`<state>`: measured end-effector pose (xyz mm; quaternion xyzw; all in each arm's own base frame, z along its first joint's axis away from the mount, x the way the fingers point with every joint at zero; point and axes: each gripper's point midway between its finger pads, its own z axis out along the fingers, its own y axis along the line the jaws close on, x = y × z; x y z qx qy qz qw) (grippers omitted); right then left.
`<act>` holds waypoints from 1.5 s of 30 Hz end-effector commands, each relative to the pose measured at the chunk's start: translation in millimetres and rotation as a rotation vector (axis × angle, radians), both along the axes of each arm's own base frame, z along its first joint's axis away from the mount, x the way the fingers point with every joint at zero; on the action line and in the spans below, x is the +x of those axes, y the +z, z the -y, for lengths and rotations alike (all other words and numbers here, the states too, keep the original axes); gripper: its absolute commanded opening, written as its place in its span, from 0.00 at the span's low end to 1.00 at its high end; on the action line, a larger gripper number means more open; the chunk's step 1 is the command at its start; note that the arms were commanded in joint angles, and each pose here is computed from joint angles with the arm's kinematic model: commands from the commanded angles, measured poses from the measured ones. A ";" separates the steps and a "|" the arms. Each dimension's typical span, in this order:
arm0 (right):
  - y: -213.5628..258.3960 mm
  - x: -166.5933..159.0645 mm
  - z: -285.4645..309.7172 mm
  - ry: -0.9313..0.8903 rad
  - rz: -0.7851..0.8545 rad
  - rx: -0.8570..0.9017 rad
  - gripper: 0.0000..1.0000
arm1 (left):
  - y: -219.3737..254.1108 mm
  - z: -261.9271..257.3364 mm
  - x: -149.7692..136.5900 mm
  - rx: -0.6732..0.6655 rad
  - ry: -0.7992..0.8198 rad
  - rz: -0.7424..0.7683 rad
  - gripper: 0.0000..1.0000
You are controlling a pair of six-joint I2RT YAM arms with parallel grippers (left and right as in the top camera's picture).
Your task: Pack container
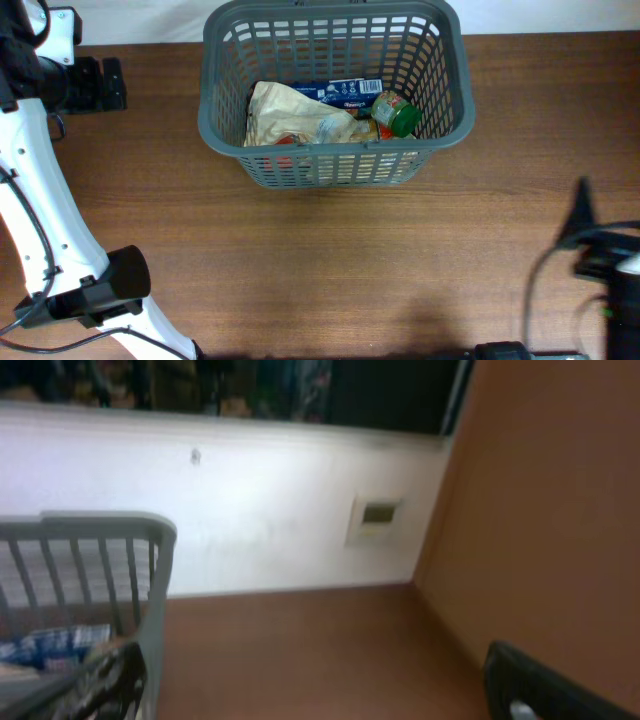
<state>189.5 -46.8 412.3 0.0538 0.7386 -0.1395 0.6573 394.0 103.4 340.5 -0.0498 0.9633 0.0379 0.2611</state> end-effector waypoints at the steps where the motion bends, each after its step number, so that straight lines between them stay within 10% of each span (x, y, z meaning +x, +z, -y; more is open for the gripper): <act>1: -71.7 17.7 -8.1 0.049 -0.071 0.019 0.99 | 0.1 -0.3 -0.9 -0.004 0.012 0.000 0.99; 10: -177.5 34.0 -9.8 0.062 -0.130 0.025 0.99 | 0.1 -0.3 -0.9 -0.004 0.012 0.000 0.99; 45: -254.6 47.3 -14.3 0.106 -0.036 0.032 0.99 | 0.1 -0.3 -1.0 -0.004 0.012 -0.001 0.99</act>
